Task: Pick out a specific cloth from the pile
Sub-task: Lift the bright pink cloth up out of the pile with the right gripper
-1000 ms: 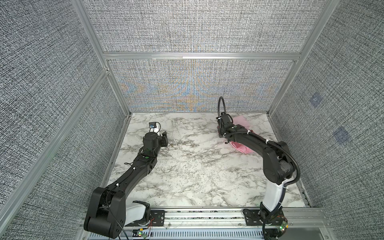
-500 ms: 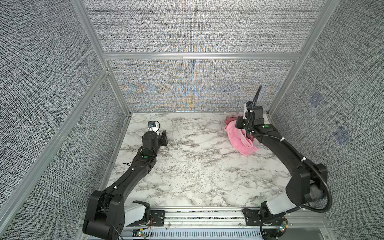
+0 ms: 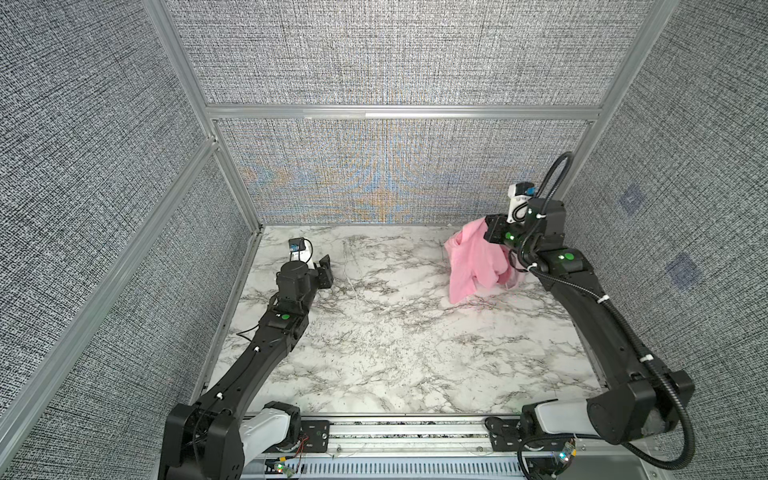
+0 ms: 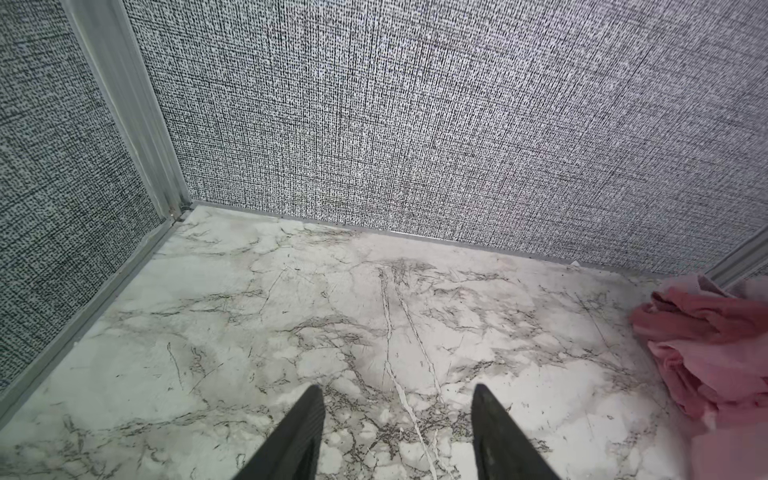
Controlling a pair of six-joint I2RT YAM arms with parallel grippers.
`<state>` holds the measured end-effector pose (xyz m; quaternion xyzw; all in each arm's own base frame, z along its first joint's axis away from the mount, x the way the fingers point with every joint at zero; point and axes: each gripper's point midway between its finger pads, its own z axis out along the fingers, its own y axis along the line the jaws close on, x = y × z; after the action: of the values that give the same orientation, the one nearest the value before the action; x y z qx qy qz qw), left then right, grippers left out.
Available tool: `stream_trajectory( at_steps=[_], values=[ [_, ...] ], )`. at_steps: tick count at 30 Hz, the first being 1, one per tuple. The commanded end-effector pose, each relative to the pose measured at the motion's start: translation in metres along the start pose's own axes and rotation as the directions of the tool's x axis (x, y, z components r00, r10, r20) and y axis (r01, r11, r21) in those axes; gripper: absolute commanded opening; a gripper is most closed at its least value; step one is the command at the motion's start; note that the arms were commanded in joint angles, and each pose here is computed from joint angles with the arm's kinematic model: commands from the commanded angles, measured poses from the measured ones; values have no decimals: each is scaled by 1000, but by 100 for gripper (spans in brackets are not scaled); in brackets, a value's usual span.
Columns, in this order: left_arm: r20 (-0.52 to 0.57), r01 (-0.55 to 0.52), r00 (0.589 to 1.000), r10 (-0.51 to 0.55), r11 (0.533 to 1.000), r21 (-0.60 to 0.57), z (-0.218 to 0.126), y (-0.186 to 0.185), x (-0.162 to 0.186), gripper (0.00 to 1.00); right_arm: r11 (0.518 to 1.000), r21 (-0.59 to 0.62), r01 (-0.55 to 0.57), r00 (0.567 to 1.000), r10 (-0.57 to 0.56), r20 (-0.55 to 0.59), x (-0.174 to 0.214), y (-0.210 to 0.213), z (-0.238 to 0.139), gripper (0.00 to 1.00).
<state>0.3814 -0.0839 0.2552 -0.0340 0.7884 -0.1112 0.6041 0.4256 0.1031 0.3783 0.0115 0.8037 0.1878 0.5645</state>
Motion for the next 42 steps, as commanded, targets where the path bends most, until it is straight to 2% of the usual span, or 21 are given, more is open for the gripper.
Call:
stream_trajectory(
  at_steps=[1, 8, 17, 22, 27, 34, 42],
  values=[
    [14, 17, 1000, -17, 1000, 10, -5, -3, -9, 59, 990, -142, -18, 996, 30, 81, -33, 32, -20, 0],
    [-2, 37, 999, -37, 999, -31, -14, 1, -24, 59, 949, -314, -12, 992, 50, 113, -61, 72, -48, 0],
    [41, 56, 998, -53, 997, -61, -34, 4, -49, 59, 873, -486, 33, 993, 25, 112, -79, 126, -64, 0],
    [50, 59, 997, -56, 995, -77, -41, 7, -55, 59, 823, -564, 71, 989, 14, 144, -99, 157, -80, 0],
    [57, 65, 997, -60, 994, -88, -46, 8, -62, 59, 752, -654, 80, 989, 20, 143, -111, 189, -88, 0],
    [67, 76, 995, -69, 991, -113, -62, 12, -73, 58, 673, -736, 76, 994, 3, 105, -103, 233, -74, 0],
    [102, 89, 992, -74, 984, -156, -104, 22, -92, 59, 569, -822, 31, 1000, -19, 25, -72, 291, -38, 0]
  ],
)
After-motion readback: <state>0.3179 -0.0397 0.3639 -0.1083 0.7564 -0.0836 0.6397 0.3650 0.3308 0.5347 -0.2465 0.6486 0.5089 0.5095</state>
